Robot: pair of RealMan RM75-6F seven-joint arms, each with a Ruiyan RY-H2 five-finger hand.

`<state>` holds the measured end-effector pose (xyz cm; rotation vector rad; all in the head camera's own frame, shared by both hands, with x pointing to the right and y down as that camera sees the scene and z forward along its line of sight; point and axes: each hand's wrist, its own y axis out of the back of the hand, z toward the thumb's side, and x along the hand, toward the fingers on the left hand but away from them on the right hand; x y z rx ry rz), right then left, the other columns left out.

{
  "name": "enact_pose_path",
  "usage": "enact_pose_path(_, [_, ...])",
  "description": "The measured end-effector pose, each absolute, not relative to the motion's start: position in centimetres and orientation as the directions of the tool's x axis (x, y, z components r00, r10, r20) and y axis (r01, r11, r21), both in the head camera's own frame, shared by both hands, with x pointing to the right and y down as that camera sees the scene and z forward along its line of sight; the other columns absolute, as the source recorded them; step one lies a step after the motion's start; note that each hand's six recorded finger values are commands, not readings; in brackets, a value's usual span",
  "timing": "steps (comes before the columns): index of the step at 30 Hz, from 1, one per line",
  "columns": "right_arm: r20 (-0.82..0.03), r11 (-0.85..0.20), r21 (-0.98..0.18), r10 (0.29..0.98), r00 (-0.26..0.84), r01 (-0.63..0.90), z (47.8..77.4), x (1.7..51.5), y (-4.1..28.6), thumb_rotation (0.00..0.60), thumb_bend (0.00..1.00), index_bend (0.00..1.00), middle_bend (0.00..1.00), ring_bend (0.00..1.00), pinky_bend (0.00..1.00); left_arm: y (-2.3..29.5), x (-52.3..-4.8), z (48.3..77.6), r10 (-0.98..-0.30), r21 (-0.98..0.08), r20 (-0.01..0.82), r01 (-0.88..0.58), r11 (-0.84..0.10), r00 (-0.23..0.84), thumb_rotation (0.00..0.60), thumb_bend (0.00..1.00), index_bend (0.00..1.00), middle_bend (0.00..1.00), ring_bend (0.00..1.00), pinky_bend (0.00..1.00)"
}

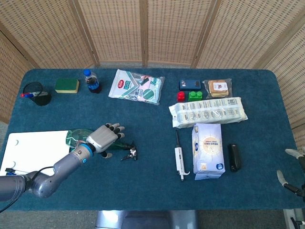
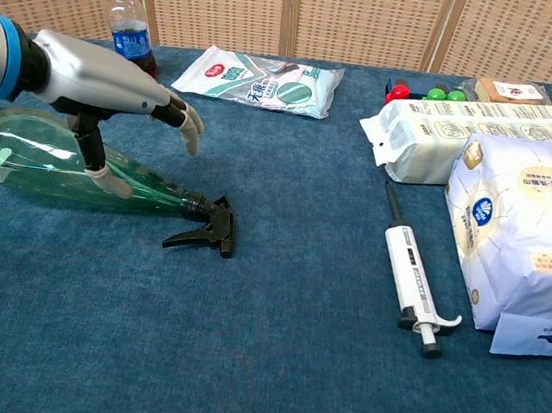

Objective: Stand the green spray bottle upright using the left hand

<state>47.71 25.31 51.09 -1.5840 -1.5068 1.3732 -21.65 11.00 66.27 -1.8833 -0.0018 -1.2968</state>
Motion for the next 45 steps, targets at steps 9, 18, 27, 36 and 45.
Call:
enact_pose_path(9, [-0.294,-0.216,-0.898,0.943,-0.157,0.382,51.1,47.9,25.5,0.600,0.38,0.25,0.29,0.11,0.17,11.3,-22.3,67.5,-0.451,-0.618,0.780,0.423,-0.663,0.433,0.499,0.31,0.20,0.01,0.00,0.19])
enact_pose_path(18, [-0.294,-0.211,-0.898,0.941,-0.168,0.387,51.1,48.1,25.7,0.600,0.38,0.25,0.29,0.11,0.17,11.7,-22.6,68.9,-0.453,-0.603,0.794,0.430,-0.672,0.406,0.497,0.31,0.21,0.01,0.00,0.19])
enact_pose_path(27, [-0.285,-0.194,-0.895,0.941,-0.182,0.401,50.9,48.5,25.9,0.600,0.38,0.25,0.29,0.11,0.17,11.8,-22.3,70.4,-0.472,-0.609,0.793,0.473,-0.636,0.386,0.553,0.31,0.30,0.11,0.05,0.26])
enact_pose_path(36, [-0.275,-0.177,-0.890,0.943,-0.186,0.421,50.6,48.6,26.0,0.600,0.38,0.25,0.29,0.11,0.17,11.8,-22.0,70.7,-0.486,-0.622,0.783,0.484,-0.615,0.389,0.600,0.35,0.49,0.41,0.40,0.59])
enact_pose_path(45, [-0.263,-0.165,-0.885,0.948,-0.177,0.436,50.4,48.3,25.8,0.600,0.38,0.25,0.29,0.11,0.17,10.7,-21.7,70.0,-0.503,-0.639,0.769,0.450,-0.623,0.396,0.600,0.35,0.52,0.50,0.47,0.66])
